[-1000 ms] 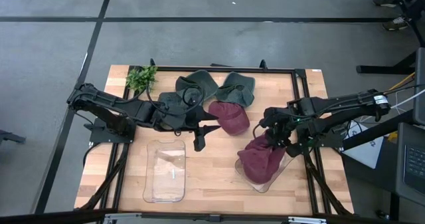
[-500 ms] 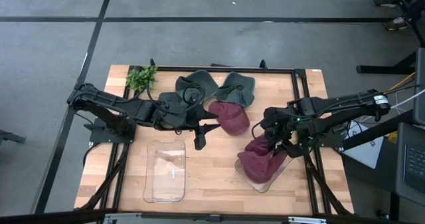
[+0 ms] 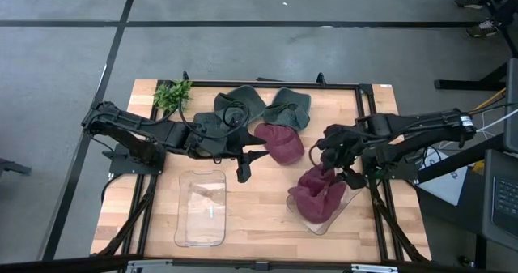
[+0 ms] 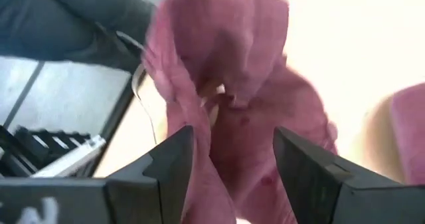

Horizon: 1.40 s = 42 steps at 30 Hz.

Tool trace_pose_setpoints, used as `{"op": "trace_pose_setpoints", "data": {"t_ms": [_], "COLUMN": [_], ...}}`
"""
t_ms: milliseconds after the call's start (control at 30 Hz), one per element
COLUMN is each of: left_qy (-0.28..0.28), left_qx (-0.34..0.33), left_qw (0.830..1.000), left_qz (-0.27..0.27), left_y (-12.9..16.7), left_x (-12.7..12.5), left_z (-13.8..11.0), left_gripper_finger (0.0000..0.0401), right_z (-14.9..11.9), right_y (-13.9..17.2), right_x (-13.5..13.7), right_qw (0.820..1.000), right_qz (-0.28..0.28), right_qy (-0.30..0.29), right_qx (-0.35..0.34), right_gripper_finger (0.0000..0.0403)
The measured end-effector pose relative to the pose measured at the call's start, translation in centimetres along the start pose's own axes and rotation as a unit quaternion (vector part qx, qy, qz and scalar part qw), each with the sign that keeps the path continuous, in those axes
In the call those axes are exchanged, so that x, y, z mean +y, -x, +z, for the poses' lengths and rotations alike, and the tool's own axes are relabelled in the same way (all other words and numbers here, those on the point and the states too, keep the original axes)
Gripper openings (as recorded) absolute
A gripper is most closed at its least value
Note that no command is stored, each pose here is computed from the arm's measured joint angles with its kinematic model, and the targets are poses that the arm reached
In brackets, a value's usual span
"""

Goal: Pick & Place hat
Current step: Put the left red cap into the right transparent bin

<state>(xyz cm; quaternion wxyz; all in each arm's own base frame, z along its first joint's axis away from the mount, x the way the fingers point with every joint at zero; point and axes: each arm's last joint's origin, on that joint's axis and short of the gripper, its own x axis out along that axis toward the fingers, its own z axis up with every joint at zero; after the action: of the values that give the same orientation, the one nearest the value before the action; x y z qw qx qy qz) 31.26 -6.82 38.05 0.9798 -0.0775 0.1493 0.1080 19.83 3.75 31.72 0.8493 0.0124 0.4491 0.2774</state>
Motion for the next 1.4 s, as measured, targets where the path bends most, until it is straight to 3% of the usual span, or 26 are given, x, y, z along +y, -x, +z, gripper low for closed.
{"op": "trace_pose_setpoints", "data": {"t_ms": [300, 500, 600, 733, 1000, 1200, 1400], "left_qy": [0.000, -0.013, -0.021, -0.035, -0.038, -0.038, -0.038], "left_qx": [0.000, 0.000, -0.001, 0.000, 0.000, 0.000, 0.000], "left_qw": [1.000, 1.000, 1.000, 0.999, 0.999, 0.999, 0.999], "left_qz": [0.000, 0.005, 0.006, 0.006, 0.005, 0.004, 0.004], "left_y": [0.0, -0.1, -0.2, -0.2, -0.2, -0.2, -0.2], "left_x": [0.0, 0.3, 0.4, 0.4, 0.4, 0.4, 0.4], "left_z": [0.0, 0.1, 0.1, 0.1, 0.1, 0.1, 0.1], "left_gripper_finger": [0.0143, 0.0143, 0.0143, 0.0143, 0.0143, 0.0143, 0.0143], "right_z": [2.9, 3.0, 2.1, 0.6, -1.9, -3.6, -3.3], "right_y": [4.9, 5.1, 4.7, 4.2, 1.3, -1.6, -3.2], "right_x": [2.1, 3.9, 5.0, 6.2, 7.3, 7.5, 7.6], "right_qw": [0.991, 0.980, 0.980, 0.979, 0.974, 0.974, 0.984], "right_qz": [0.005, 0.040, 0.051, 0.024, -0.054, -0.089, -0.078], "right_qy": [-0.123, -0.190, -0.189, -0.183, -0.163, -0.130, -0.114], "right_qx": [-0.053, -0.035, 0.024, 0.092, 0.150, 0.165, 0.116], "right_gripper_finger": [0.0207, 0.0207, 0.0207, 0.0207, 0.0207, 0.0207, 0.0207]}}
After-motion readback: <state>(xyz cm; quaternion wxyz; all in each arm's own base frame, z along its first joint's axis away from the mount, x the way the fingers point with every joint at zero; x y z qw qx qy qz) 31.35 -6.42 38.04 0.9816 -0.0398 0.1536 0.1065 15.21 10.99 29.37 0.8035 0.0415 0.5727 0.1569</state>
